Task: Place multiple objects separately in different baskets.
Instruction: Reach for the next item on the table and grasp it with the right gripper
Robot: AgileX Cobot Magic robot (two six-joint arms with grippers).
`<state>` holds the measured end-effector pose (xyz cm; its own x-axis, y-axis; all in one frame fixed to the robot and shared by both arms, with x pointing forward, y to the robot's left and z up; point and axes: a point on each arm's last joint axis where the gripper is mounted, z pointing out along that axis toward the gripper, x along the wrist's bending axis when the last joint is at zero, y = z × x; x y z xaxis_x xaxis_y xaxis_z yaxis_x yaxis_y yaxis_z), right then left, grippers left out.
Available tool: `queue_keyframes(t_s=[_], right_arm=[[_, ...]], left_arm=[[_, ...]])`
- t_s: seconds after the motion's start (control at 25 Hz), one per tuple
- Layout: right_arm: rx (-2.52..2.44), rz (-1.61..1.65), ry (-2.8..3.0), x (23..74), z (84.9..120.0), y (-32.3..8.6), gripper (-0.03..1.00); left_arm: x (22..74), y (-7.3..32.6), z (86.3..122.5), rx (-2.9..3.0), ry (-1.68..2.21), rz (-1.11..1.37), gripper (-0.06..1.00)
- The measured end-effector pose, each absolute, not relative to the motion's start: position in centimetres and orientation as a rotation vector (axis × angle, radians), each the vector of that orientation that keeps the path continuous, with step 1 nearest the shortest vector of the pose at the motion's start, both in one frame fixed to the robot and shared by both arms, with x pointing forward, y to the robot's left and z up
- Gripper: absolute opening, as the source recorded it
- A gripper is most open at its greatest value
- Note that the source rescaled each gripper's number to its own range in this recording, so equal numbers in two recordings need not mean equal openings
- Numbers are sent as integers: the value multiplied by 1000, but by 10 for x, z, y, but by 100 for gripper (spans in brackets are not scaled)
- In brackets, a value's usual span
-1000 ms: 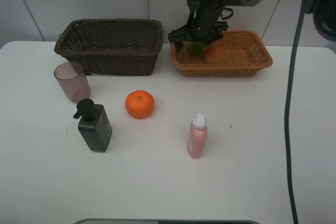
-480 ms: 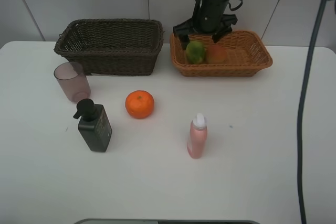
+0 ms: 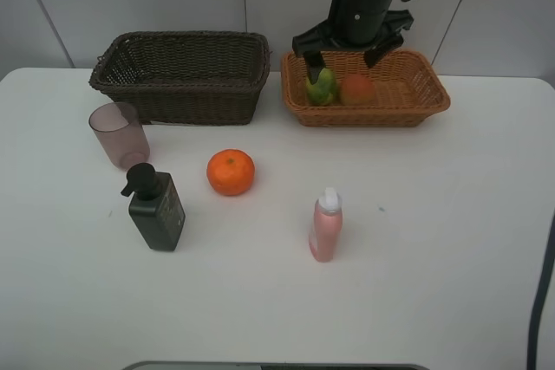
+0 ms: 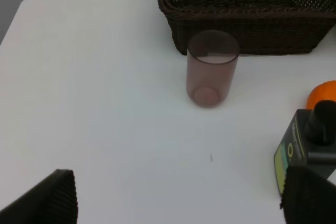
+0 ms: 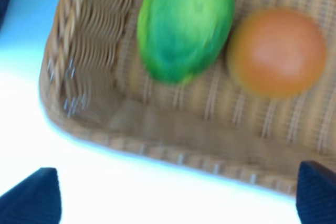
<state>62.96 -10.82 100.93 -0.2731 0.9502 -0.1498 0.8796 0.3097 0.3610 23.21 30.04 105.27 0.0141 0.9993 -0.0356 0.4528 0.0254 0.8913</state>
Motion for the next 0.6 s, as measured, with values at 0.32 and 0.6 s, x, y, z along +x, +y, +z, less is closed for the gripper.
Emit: queue_keyframes(t_s=[0.32,0.6], right_arm=[[1757,314,2377,560,1017,-107,90],[1835,242,2413,512,1004,-108,90]], left_arm=[[232,300,1053,1530,1542,909,100],[232,300,1053,1530,1542,909,100]])
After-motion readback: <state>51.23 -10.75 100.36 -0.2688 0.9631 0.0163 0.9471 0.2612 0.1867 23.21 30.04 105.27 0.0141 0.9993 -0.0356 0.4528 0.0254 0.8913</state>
